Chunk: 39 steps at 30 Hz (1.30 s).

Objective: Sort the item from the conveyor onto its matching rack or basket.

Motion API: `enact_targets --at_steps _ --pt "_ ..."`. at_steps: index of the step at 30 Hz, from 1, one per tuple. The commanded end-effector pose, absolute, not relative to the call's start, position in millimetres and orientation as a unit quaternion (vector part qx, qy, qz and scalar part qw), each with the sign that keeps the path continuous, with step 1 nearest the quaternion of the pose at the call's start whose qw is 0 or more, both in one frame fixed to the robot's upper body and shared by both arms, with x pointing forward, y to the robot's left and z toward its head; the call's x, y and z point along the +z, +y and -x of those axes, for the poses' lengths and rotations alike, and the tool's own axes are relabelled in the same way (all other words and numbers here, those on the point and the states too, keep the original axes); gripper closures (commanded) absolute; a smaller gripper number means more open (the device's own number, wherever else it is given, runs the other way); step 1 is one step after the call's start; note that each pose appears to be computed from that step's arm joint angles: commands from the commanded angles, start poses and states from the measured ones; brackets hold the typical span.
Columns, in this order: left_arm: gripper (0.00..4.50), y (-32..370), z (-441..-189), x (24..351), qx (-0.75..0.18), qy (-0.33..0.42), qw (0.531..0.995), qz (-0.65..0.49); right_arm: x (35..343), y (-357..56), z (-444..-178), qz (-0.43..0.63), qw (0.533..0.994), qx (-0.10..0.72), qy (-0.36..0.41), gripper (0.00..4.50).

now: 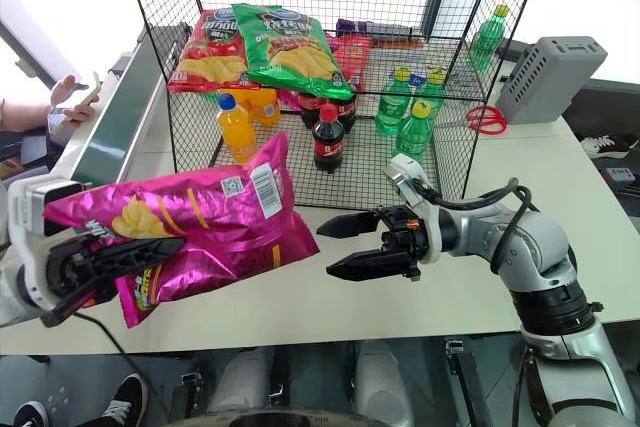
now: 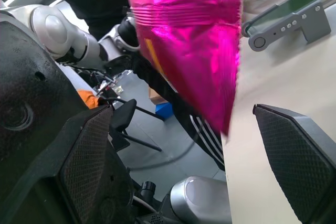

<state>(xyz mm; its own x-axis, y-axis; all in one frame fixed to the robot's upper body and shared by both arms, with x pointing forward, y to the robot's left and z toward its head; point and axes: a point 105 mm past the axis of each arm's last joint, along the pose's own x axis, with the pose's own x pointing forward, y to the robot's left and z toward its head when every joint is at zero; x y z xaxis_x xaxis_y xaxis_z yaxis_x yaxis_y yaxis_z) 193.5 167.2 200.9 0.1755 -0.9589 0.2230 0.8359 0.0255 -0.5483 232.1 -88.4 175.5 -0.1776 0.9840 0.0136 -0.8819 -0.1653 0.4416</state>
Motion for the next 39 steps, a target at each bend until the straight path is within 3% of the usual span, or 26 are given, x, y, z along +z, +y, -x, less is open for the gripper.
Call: enact_targets --at_steps 1,10,13,20,23,27,33,34,37,39 --pt "4.47 159.6 -199.6 198.7 -0.650 0.107 0.695 0.289 184.6 -76.6 -221.4 -0.153 0.595 0.771 0.169 0.00" --pt "4.47 147.5 -214.3 201.6 -0.657 0.091 0.697 0.272 178.1 -59.8 -223.6 -0.149 0.597 0.769 0.174 0.00" --pt "4.50 146.5 -215.8 198.5 -0.654 0.091 0.704 0.263 179.9 -57.8 -226.9 -0.155 0.600 0.767 0.168 0.86" --pt "4.50 149.5 -220.7 191.4 -0.635 0.087 0.728 0.242 182.6 -58.5 -229.3 -0.159 0.603 0.765 0.163 4.28" --pt "4.50 152.6 -226.2 189.3 -0.620 0.084 0.743 0.240 183.0 -58.7 -230.2 -0.154 0.605 0.765 0.158 4.37" --pt "3.20 157.5 -229.4 188.4 -0.612 0.084 0.749 0.239 182.8 -60.9 -232.8 -0.153 0.613 0.760 0.155 4.37" --pt "0.19 165.1 -231.1 190.6 -0.601 0.074 0.760 0.236 181.0 -69.9 -241.8 -0.139 0.647 0.737 0.137 4.37" --pt "0.00 167.0 -231.3 190.6 -0.599 0.074 0.762 0.236 179.9 -72.5 -244.2 -0.132 0.659 0.729 0.134 4.37" --pt "0.00 175.5 -236.4 189.0 -0.572 0.054 0.791 0.209 186.7 -91.9 -259.4 -0.089 0.726 0.678 0.068 4.37" --pt "0.00 177.3 -238.4 185.8 -0.560 0.043 0.806 0.190 191.9 -104.5 -259.1 -0.075 0.746 0.660 0.038 4.37"
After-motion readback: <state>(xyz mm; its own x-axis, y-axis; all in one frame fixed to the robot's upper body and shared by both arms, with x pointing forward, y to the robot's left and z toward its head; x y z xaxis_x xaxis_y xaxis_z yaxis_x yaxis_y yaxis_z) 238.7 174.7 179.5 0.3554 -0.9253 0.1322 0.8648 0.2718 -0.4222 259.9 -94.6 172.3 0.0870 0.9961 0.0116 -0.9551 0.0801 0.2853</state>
